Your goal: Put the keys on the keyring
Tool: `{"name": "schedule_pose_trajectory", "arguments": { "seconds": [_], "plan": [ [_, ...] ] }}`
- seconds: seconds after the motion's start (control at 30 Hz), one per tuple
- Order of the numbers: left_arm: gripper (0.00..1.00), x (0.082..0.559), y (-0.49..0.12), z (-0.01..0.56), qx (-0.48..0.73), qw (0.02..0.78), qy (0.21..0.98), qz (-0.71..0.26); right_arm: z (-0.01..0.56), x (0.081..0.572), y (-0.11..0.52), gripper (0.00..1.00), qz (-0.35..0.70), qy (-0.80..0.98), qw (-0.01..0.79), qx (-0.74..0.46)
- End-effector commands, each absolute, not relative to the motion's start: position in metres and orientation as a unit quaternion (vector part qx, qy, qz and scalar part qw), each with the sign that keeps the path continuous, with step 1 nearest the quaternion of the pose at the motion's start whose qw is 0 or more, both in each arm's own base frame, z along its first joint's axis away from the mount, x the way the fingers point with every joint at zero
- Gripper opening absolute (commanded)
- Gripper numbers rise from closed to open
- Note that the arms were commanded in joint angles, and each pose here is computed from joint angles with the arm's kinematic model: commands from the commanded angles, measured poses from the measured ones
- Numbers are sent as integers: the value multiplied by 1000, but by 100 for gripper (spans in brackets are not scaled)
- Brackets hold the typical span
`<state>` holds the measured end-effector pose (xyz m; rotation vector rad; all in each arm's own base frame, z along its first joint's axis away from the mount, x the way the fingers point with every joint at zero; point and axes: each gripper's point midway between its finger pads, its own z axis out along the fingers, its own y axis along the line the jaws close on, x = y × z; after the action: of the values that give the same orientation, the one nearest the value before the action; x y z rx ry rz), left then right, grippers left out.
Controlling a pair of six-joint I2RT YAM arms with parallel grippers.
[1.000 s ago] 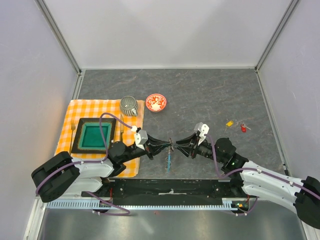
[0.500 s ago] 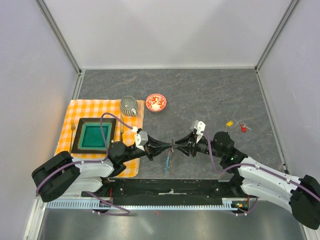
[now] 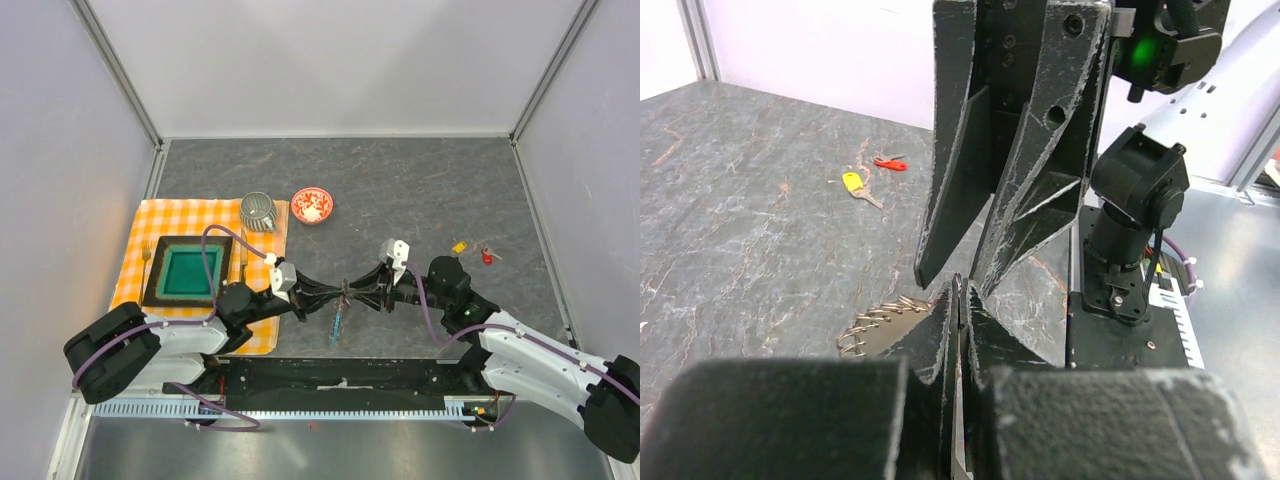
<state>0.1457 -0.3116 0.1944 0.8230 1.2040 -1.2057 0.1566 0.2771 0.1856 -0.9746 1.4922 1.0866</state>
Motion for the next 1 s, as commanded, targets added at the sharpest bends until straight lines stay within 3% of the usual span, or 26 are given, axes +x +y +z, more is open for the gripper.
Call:
{"name": "schedule_pose_trajectory", "arguments": {
  "seconds": [0.0, 0.37, 0.47, 0.63, 0.77, 0.97],
  "plan": [
    [2, 138, -311, 249, 350, 638, 424, -539, 207, 153, 286, 36, 465, 580, 511, -431],
    [2, 133, -314, 249, 361, 628, 418, -548, 212, 150, 290, 30, 474, 561, 510, -447],
    [2, 133, -314, 250, 362, 628, 417, -548, 213, 149, 291, 23, 478, 558, 507, -451],
    [2, 135, -312, 248, 360, 632, 421, -542, 211, 150, 290, 0, 468, 566, 504, -455],
    [12, 142, -311, 234, 374, 627, 448, -516, 203, 160, 281, 0, 420, 612, 485, -462],
    [36, 155, -303, 217, 408, 628, 493, -443, 209, 174, 268, 0, 349, 670, 444, -481]
  ]
}}
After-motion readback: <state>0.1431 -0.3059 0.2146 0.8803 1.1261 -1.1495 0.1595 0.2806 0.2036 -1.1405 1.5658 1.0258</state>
